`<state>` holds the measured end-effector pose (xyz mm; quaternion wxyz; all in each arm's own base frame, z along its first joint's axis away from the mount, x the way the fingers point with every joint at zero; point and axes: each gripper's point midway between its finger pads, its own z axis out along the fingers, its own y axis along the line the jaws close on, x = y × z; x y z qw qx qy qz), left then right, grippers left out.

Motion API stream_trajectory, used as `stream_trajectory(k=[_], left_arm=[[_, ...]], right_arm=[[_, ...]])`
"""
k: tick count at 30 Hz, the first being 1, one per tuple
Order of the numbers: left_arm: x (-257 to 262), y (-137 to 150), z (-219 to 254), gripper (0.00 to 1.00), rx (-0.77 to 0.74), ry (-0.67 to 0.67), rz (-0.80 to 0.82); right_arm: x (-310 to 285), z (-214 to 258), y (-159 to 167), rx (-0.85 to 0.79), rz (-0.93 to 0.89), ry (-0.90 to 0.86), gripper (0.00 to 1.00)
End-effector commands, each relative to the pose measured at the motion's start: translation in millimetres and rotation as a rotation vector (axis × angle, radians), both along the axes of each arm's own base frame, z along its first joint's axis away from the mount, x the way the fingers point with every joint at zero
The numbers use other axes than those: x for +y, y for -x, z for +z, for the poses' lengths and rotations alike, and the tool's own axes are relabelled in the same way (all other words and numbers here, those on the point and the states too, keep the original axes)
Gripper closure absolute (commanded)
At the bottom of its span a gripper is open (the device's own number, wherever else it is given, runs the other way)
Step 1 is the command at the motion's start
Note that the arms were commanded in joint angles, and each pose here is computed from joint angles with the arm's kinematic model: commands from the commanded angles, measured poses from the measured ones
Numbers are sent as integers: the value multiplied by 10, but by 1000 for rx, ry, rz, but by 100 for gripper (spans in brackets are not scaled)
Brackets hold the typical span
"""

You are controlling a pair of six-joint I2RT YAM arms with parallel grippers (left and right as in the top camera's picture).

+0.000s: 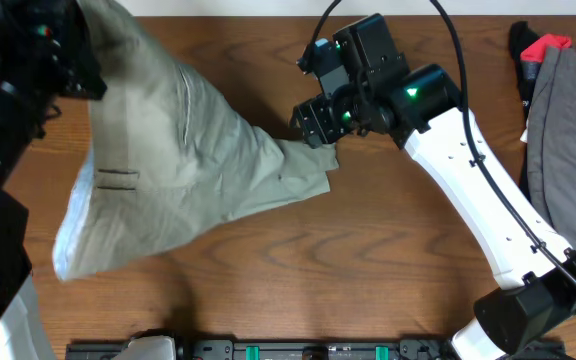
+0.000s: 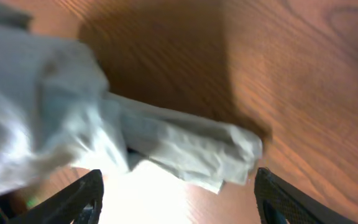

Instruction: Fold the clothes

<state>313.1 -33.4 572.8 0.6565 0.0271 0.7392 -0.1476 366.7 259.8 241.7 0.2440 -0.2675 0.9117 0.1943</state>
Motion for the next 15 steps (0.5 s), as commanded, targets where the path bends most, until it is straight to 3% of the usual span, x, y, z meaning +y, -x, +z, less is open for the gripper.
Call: stream_trajectory(k=[1,8,15], left_arm=[[29,72,280,94,-85,72,21],[36,79,475,94,-157,106,23],[527,46,568,94,-208,111,310]], right_arm=[[-109,-89,-20,10,-34,56,24],[20,-94,186,55,102,13,25],[266,9,414,108,219,-106,27]])
